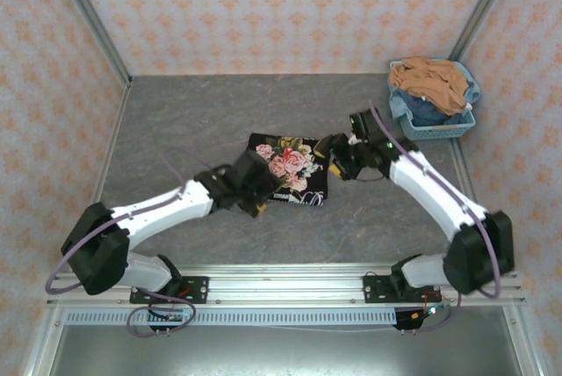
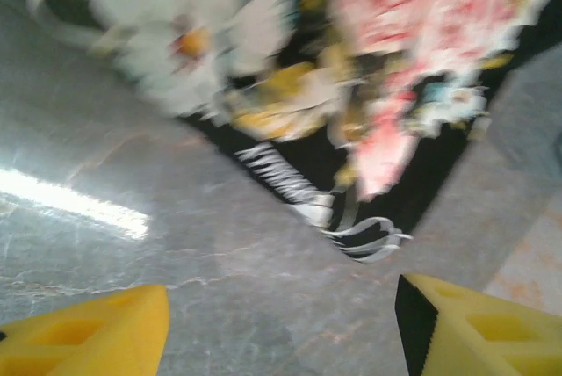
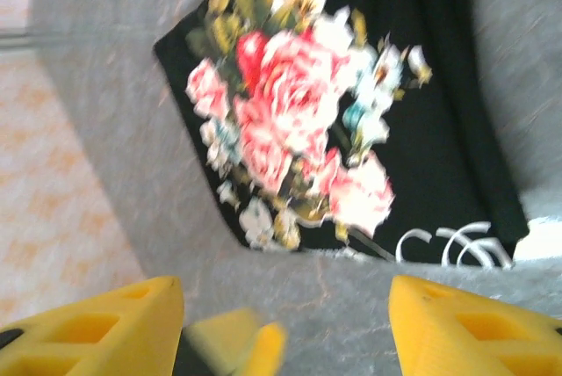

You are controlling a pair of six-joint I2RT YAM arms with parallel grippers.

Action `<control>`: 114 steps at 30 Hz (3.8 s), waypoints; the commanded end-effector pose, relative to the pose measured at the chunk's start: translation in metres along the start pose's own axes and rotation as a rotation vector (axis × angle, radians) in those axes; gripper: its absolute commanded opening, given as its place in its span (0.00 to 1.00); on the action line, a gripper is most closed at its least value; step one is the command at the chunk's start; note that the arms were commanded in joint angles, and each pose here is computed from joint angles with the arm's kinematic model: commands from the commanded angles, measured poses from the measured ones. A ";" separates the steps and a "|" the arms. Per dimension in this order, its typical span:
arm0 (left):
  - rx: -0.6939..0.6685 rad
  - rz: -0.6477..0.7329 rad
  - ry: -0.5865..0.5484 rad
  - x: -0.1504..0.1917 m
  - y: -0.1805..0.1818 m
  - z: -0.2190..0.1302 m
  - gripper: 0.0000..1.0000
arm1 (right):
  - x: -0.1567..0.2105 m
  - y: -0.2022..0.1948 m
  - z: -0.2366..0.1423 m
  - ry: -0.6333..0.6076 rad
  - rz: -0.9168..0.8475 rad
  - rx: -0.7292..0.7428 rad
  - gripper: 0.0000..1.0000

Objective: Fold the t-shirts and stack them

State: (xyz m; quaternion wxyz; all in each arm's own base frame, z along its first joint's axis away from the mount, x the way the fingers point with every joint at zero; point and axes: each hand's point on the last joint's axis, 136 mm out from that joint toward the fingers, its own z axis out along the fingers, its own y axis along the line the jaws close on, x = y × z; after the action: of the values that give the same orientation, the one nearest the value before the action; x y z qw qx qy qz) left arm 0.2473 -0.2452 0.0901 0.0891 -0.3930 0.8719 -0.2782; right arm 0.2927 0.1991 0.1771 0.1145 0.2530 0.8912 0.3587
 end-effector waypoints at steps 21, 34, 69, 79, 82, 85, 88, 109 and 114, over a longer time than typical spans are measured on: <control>0.180 -0.477 -0.191 -0.024 -0.023 0.089 0.21 | 0.021 -0.016 -0.027 -0.039 -0.015 -0.105 0.65; 0.125 -0.460 -0.385 -0.165 0.006 0.054 0.00 | 0.011 -0.024 -0.032 -0.072 -0.028 -0.060 0.63; 0.006 -0.269 -0.481 -0.447 0.014 -0.030 0.55 | -0.061 0.044 -0.002 -0.125 -0.114 -0.116 0.64; -0.009 -0.030 -0.597 -0.338 -0.017 -0.148 1.00 | -0.079 0.102 -0.054 -0.260 -0.195 -0.254 0.99; -0.070 0.038 -0.622 -0.305 -0.010 -0.167 1.00 | -0.083 0.088 -0.061 -0.278 -0.196 -0.142 0.99; -0.170 0.100 -0.638 -0.281 0.008 -0.185 1.00 | -0.085 0.071 -0.079 -0.335 -0.258 -0.022 0.99; -0.288 0.142 -0.700 -0.260 0.036 -0.208 1.00 | -0.090 0.042 -0.106 -0.447 -0.300 0.120 0.99; -0.312 0.650 -0.996 -0.292 0.082 -0.109 1.00 | -0.172 -0.152 -0.064 -0.934 -0.564 0.634 0.99; -0.319 0.711 -0.992 -0.315 0.065 -0.095 1.00 | -0.194 -0.154 -0.050 -0.959 -0.568 0.573 0.99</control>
State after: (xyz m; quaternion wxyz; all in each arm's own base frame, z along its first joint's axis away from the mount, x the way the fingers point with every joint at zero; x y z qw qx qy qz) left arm 0.3482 0.0592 0.0746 0.4428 -0.1916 0.8676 0.1202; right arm 0.3546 -0.0278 0.0845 0.4500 0.1602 0.8711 -0.1143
